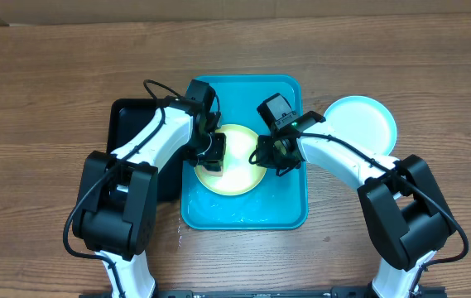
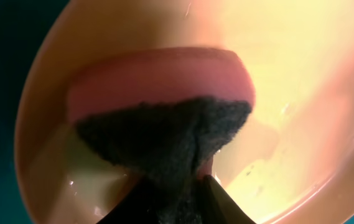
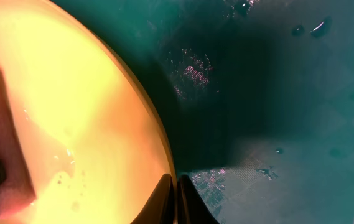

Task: Clean dirty plates on tray and stack at the side
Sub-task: 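Scrub the yellow plate with the sponge in the left gripper, then continue scrubbing the yellow plate while the right gripper holds its rim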

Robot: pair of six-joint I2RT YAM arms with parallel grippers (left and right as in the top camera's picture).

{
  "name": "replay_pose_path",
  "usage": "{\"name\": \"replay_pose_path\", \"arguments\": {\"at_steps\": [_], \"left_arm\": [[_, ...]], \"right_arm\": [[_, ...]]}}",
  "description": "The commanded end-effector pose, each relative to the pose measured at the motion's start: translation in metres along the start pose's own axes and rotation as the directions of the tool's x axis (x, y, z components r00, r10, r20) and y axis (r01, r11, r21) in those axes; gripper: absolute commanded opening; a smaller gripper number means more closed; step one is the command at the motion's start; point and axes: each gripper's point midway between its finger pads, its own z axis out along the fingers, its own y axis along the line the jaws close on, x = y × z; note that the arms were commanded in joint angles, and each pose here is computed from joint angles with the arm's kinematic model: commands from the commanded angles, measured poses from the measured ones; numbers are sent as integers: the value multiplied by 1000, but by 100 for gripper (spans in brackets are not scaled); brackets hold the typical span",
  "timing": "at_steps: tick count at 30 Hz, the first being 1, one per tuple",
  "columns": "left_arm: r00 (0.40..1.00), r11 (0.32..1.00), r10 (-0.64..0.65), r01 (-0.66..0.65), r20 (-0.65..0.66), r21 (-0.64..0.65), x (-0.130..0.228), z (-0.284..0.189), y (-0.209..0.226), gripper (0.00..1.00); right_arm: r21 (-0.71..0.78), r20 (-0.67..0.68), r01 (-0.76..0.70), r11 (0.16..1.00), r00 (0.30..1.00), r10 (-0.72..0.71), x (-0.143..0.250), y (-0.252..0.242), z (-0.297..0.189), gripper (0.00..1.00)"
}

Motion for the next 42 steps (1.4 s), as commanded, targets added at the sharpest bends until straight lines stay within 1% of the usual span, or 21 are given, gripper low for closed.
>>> {"name": "replay_pose_path", "arguments": {"at_steps": [1, 4, 7, 8, 10, 14, 16, 19, 20, 23, 26, 28, 31, 32, 34, 36, 38, 42], "left_arm": [[1000, 999, 26, -26, 5, -27, -4, -8, 2, 22], [999, 999, 36, -36, 15, -35, -9, -13, 1, 4], [999, 998, 38, -37, 16, -50, -9, -13, 3, 4], [999, 998, 37, -37, 14, -56, -8, -13, 5, 8], [999, 997, 36, -35, 9, -64, -7, -13, 6, 11], [999, 995, 34, -34, 3, -91, -5, -12, 11, 14], [999, 994, 33, -33, 0, -102, -3, -10, 14, 13], [999, 994, 34, -33, 3, -105, -2, -5, 16, 5], [999, 994, 34, -33, 5, -105, -1, -3, 17, 4], [999, 994, 35, -33, 15, -102, -1, 4, 18, 4], [1000, 996, 9, -7, 21, -94, 1, 10, 19, 4], [1000, 999, 1, -1, 10, -54, 4, 12, 13, 4], [1000, 997, 4, -2, -15, 76, 8, 12, -10, 4], [1000, 988, 18, -14, -22, 157, 9, 10, -24, 4], [999, 960, 42, -35, -19, 279, 8, 5, -45, 4], [999, 937, 52, -45, -12, 345, 6, 2, -57, 4], [998, 918, 59, -58, 8, 393, 1, -3, -65, 4], [998, 914, 57, -63, 28, 400, -8, -15, -68, 4]], "right_arm": [[3, 11, 3, 1000, 1000, -3, -4, 2, 0, 4], [3, 11, 3, 1000, 1000, -3, -3, 2, 0, 4], [3, 11, 3, 1000, 1000, -3, -3, 2, 0, 4], [3, 11, 3, 1000, 1000, -3, -3, 2, 0, 4], [4, 10, 3, 1000, 1000, -3, -3, 2, 0, 4], [4, 10, 3, 1000, 1000, -3, -3, 2, 0, 4], [4, 10, 3, 1000, 1000, -3, -3, 2, 0, 4], [4, 10, 3, 1000, 1000, -3, -3, 2, 0, 4], [3, 11, 3, 1000, 1000, -3, -3, 2, 0, 4], [3, 11, 3, 1000, 1000, -3, -3, 2, 0, 4], [3, 11, 3, 1000, 1000, -3, -3, 2, 0, 4], [3, 11, 3, 1000, 1000, -3, -3, 2, 0, 4], [3, 11, 3, 1000, 1000, -3, -4, 2, 0, 4], [3, 11, 3, 1000, 1000, -3, -4, 2, 0, 4], [3, 11, 3, 1000, 1000, -3, -3, 2, 0, 4], [3, 11, 3, 1000, 1000, -3, -3, 2, 0, 4], [4, 10, 3, 1000, 1000, -3, -3, 2, 0, 4], [3, 11, 3, 1000, 1000, -3, -3, 2, 0, 4]]}}
